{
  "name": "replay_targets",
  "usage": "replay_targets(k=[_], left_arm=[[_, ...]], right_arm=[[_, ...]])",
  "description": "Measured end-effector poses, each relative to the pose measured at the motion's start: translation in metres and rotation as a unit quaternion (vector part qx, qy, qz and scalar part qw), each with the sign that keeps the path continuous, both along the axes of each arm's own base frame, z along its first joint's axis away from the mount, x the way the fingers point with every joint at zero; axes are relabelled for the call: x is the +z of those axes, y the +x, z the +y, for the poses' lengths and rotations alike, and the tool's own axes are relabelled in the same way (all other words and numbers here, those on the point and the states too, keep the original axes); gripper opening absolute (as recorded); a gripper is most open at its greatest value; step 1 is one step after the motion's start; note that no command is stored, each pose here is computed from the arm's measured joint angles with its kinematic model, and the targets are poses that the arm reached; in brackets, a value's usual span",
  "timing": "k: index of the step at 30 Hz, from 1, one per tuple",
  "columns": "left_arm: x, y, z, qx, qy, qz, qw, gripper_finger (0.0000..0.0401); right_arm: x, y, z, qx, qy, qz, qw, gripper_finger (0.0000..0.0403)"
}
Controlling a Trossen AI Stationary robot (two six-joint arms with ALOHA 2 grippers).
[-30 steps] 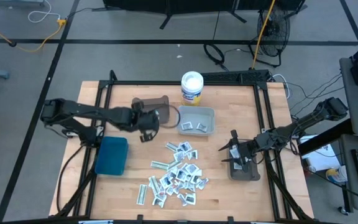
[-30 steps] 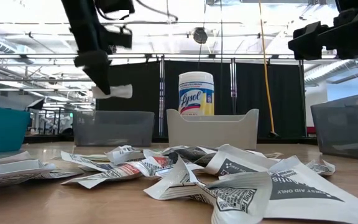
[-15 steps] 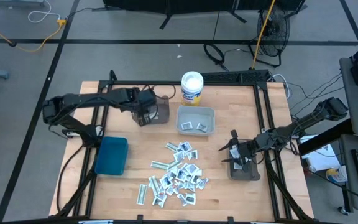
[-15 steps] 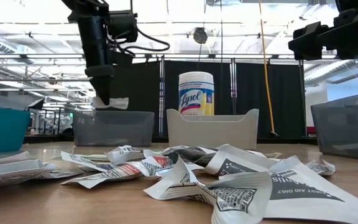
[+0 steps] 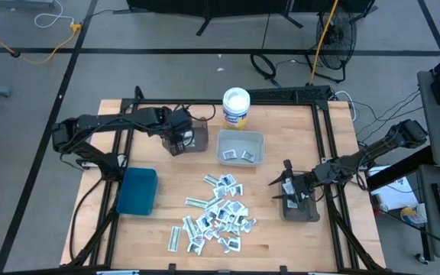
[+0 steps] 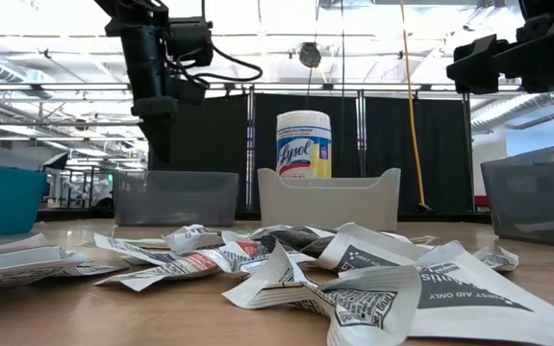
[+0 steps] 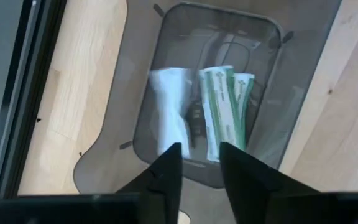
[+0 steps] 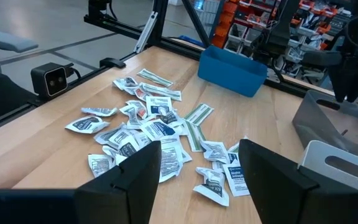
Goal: Pick & Place First Aid Supplies
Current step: Put the green bandage pack into the top black bin
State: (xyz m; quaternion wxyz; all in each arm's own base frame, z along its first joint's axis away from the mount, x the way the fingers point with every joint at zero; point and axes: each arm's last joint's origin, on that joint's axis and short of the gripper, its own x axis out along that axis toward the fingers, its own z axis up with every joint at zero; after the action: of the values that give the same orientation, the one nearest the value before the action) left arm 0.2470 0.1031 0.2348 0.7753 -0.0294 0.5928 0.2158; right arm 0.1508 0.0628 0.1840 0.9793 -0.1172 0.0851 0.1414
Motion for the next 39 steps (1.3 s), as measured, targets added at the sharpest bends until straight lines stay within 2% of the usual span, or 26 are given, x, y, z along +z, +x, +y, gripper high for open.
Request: replay_targets(k=[7, 15, 25, 30, 35, 39], left_arm=[[0.0, 0.001, -0.003, 0.002, -0.002, -0.001, 1.0, 0.016], [-0.001, 0.009, -0.028, -0.022, -0.046, -0.019, 0.999, 0.0143], [0.0, 0.023, -0.102, -0.082, -0.083, -0.047, 0.992, 0.0123], [0.006, 0.032, -0.149, -0.14, -0.096, -0.119, 0.978, 0.0123], [0.001, 0.044, -0.19, -0.196, -0.068, -0.181, 0.961, 0.0146], [-0.011, 0.052, -0.204, -0.203, -0.038, -0.186, 0.961, 0.0182]], right_arm=[[0.0, 0.0, 0.0, 0.0, 0.0, 0.0, 1.0, 0.021], [0.0, 0.0, 0.0, 0.0, -0.001, 0.001, 1.0, 0.021], [-0.001, 0.0, 0.0, 0.0, -0.002, 0.005, 1.0, 0.021], [-0.001, 0.0, 0.0, 0.0, -0.002, 0.004, 1.0, 0.021], [-0.001, 0.0, 0.0, 0.0, -0.002, 0.004, 1.0, 0.021], [-0.001, 0.0, 0.0, 0.0, -0.001, 0.004, 1.0, 0.021]])
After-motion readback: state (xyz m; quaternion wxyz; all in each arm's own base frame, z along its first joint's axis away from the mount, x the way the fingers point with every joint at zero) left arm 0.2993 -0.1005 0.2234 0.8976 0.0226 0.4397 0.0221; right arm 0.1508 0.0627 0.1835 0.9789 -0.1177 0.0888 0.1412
